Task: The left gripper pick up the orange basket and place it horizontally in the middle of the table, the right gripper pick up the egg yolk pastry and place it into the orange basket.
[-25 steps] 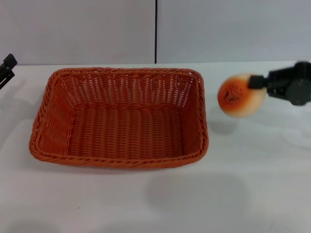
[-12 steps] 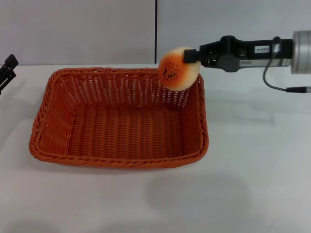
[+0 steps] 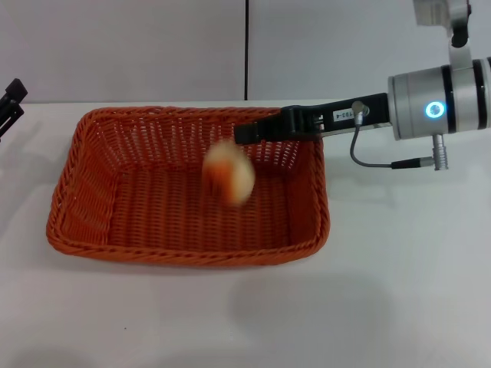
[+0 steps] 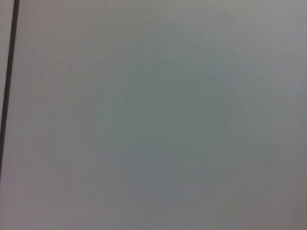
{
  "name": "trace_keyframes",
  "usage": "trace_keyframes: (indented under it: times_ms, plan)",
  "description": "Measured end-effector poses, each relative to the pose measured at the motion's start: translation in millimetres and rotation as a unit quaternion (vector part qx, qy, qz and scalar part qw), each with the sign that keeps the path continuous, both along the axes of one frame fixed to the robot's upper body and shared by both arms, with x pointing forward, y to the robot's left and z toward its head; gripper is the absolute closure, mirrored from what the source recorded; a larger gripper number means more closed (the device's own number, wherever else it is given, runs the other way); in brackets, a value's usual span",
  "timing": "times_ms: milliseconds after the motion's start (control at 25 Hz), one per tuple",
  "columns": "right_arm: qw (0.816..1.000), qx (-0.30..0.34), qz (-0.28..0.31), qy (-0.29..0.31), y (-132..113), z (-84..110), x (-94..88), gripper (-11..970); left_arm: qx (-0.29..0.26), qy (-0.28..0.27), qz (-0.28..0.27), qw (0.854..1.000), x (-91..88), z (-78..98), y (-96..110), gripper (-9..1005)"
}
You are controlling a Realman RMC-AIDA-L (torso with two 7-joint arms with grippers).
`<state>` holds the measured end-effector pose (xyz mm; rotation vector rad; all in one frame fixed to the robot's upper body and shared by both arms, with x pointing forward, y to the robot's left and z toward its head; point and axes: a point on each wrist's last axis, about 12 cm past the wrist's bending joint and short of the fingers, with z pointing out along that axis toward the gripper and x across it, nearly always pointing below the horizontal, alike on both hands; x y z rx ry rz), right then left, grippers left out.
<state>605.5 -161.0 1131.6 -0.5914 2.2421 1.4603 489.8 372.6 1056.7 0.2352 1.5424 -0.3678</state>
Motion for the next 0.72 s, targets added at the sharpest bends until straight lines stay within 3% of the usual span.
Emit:
trace_keyframes:
  times_ms: [200,400,600,720]
  plan:
    - [1.0,0.007,-0.024,-0.014,-7,-1.0,2.7,769,-0.005,-0.003,-0.006,1.0,-1.4,-0.3,-3,251]
    - [0.994,0.023,-0.075,-0.077,-43,15.0,7.8,608,-0.012,-0.006,-0.011,1.0,-9.1,-3.9,-5,251]
    - [0.969,0.048,-0.144,-0.197,-92,26.9,0.1,373,-0.011,-0.031,-0.011,0.999,-21.1,-6.2,-6,251]
    - [0.944,0.062,-0.197,-0.257,-123,23.8,-10.6,361,-0.013,-0.058,0.007,0.998,-37.5,-9.9,-4,251]
